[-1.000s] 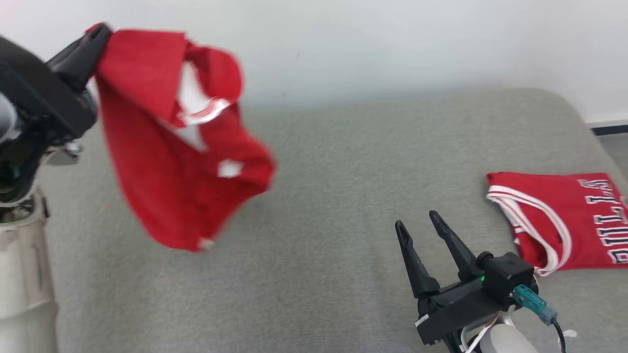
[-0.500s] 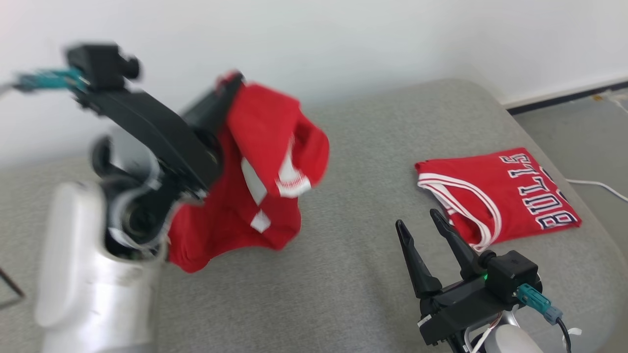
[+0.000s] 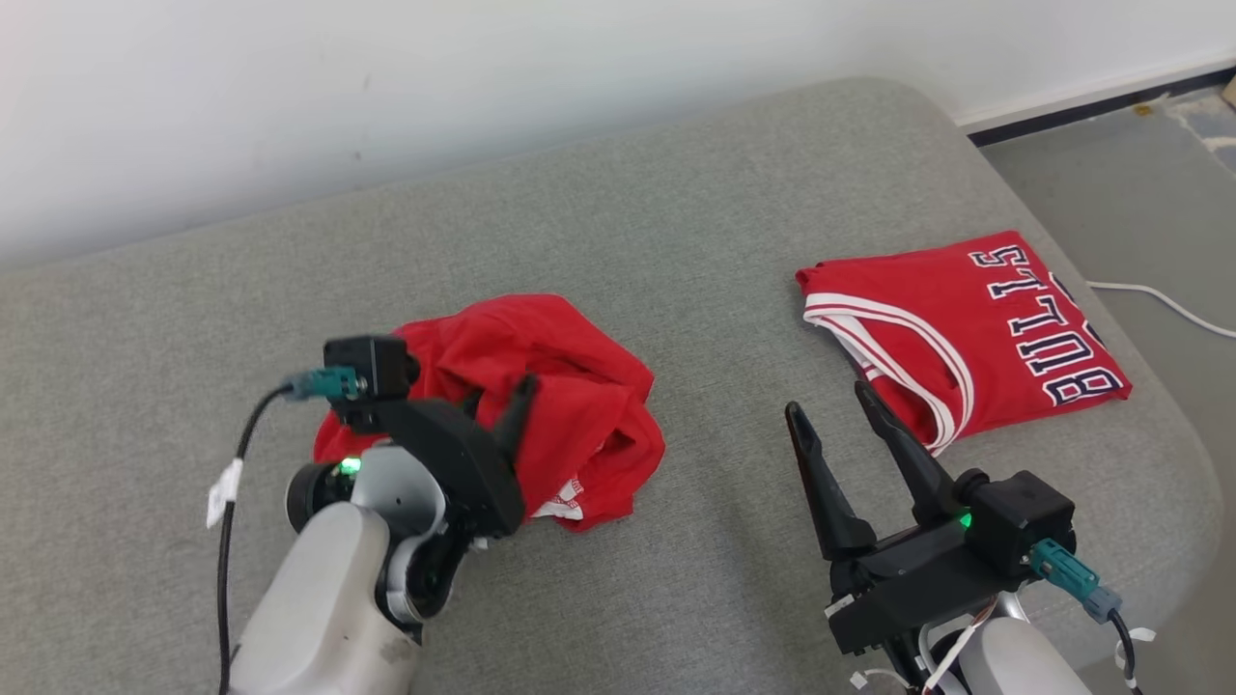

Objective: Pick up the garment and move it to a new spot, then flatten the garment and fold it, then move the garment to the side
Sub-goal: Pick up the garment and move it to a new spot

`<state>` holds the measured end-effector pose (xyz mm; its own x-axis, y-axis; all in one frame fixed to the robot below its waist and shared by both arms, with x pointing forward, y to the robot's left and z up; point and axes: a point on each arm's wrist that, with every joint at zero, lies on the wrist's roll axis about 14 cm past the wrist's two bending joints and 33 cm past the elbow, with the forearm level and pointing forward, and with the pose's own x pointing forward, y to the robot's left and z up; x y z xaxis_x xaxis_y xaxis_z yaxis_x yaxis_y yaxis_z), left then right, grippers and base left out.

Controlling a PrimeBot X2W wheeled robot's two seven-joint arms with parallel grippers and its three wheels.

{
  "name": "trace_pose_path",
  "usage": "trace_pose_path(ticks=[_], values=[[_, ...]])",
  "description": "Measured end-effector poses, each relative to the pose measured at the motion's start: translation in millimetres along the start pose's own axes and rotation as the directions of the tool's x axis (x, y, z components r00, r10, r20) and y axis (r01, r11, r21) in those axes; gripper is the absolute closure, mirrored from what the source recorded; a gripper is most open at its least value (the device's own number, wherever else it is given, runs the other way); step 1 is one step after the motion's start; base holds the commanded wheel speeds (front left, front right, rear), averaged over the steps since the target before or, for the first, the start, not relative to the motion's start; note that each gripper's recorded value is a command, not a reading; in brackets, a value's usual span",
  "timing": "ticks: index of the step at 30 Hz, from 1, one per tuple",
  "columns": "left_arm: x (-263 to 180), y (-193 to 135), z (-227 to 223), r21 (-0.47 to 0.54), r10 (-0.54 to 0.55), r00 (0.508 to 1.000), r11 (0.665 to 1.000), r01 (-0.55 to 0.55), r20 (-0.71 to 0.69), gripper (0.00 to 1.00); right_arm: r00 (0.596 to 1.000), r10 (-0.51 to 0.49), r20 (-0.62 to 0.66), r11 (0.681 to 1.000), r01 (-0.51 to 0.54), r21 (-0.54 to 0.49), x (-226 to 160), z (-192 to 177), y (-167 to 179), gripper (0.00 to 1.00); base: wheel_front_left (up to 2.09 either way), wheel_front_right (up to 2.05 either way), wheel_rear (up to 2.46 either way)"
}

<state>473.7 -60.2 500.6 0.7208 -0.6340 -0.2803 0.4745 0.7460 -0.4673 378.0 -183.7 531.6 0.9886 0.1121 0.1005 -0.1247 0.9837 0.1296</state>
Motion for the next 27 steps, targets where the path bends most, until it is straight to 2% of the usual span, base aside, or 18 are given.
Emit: trace_pose_path(ticks=[4,7,13,14,19,23,25,27], values=[[-1.3,9.9,-5.4,-0.015,0.031,0.999,0.999,-0.030,0.045,0.00,1.000,0.001,-0.006,1.000,-0.001,0.003,3.1,-3.1,-0.2,0.00,0.00,0.00,0.00],[-8.5,14.7,11.1,-0.030,0.045,0.987,0.999,-0.041,0.151,0.00,1.000,0.010,-0.007,1.000,-0.010,0.008,5.0,-4.6,2.7,0.00,0.00,0.00,0.00],[-45.0,34.1,56.2,-0.014,0.097,0.905,0.995,-0.100,0.413,0.00,1.000,0.023,-0.013,1.000,-0.023,0.014,4.6,-6.3,6.2,0.00,0.00,0.00,0.00],[-54.3,43.1,57.7,0.027,0.116,0.894,0.990,-0.141,0.434,0.00,1.000,0.024,-0.011,1.000,-0.024,0.011,4.2,-5.6,5.8,0.00,0.00,0.00,0.00],[-108.2,77.6,65.0,0.036,0.215,0.808,0.959,-0.280,0.549,0.00,1.000,0.026,0.010,1.000,-0.026,0.007,2.9,0.4,5.7,0.00,0.00,0.00,0.00],[-155.5,101.8,67.9,0.060,0.284,0.744,0.915,-0.398,0.605,0.00,0.999,0.034,-0.010,0.999,-0.034,-0.003,-1.4,-7.7,5.8,0.00,0.00,0.00,0.00],[-179.8,106.8,73.9,0.080,0.296,0.705,0.891,-0.447,0.644,0.00,0.999,0.042,-0.010,0.999,-0.042,-0.004,-0.7,-9.0,7.9,0.00,0.00,0.00,0.00],[-198.2,109.0,69.9,0.095,0.305,0.688,0.873,-0.478,0.659,0.00,0.999,0.048,-0.016,0.999,-0.048,-0.007,-1.3,-11.5,8.7,0.00,0.00,0.00,0.00]])
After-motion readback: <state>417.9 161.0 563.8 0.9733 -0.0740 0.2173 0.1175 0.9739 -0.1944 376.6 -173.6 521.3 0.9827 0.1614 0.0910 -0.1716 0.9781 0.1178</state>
